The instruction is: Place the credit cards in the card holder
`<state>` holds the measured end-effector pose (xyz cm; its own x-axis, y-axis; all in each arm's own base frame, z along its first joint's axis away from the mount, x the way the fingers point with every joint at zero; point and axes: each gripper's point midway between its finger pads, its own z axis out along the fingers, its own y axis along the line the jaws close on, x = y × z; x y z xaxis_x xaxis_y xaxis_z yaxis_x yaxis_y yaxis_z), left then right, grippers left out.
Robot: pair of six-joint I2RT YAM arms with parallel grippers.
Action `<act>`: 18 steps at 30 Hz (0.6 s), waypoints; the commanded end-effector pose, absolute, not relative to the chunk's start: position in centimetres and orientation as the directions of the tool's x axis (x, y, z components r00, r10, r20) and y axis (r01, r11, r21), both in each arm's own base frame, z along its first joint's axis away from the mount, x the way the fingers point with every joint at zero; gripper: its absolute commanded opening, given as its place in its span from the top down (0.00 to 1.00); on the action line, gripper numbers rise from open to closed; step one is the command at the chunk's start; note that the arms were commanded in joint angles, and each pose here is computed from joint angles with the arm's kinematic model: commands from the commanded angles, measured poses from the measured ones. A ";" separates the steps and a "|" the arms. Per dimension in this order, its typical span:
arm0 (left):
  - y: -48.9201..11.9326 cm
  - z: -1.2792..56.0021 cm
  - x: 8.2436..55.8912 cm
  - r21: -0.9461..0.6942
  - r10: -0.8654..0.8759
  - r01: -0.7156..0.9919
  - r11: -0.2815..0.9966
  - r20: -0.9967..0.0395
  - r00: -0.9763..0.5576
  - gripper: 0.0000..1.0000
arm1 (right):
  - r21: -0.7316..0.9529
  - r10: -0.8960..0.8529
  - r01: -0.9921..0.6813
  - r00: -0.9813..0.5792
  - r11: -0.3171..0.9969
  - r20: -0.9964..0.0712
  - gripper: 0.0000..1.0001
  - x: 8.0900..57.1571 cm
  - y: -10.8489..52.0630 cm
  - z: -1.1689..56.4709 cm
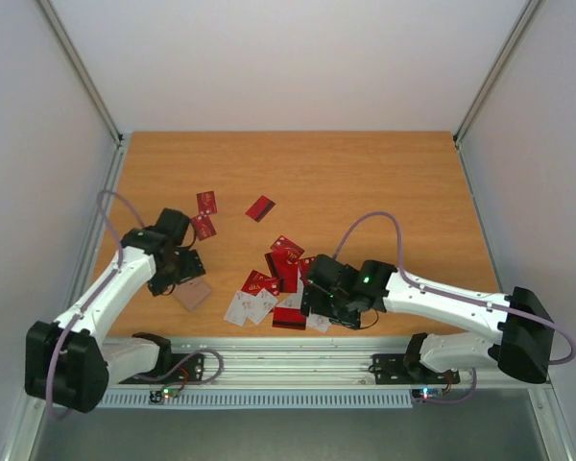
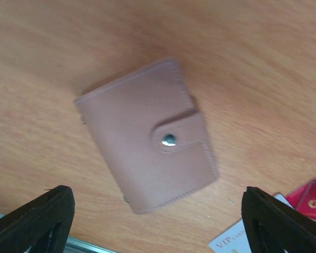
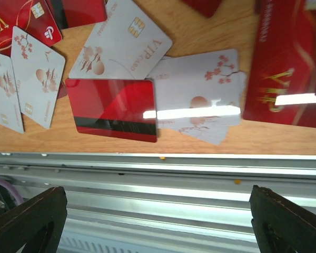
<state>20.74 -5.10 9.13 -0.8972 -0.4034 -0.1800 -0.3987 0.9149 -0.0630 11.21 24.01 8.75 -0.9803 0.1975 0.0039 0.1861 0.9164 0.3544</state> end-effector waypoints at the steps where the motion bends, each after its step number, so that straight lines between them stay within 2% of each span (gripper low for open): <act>1: -3.5 7.5 19.2 -0.141 -0.602 -0.588 0.796 -0.093 -0.793 0.15 | 0.205 0.108 0.094 -0.992 0.974 -0.061 0.05 11.2 20.1 10.2; 8: -2.7 5.9 18.4 -0.250 -0.801 -0.774 0.582 -0.010 -0.598 0.32 | 0.188 -0.001 -0.019 -0.995 0.982 -0.099 0.05 12.1 20.2 12.9; 18: -2.1 4.2 15.5 -0.243 -0.892 -0.866 0.437 0.004 -0.451 0.53 | 0.209 -0.105 -0.122 -0.990 0.970 -0.090 0.04 12.8 20.0 15.2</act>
<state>16.31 -2.21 5.02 -0.5408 -0.8410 -0.0163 -0.8157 0.5290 -0.2342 12.72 20.80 14.80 -0.9936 -0.0380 -0.1062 -0.0620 0.9705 0.2328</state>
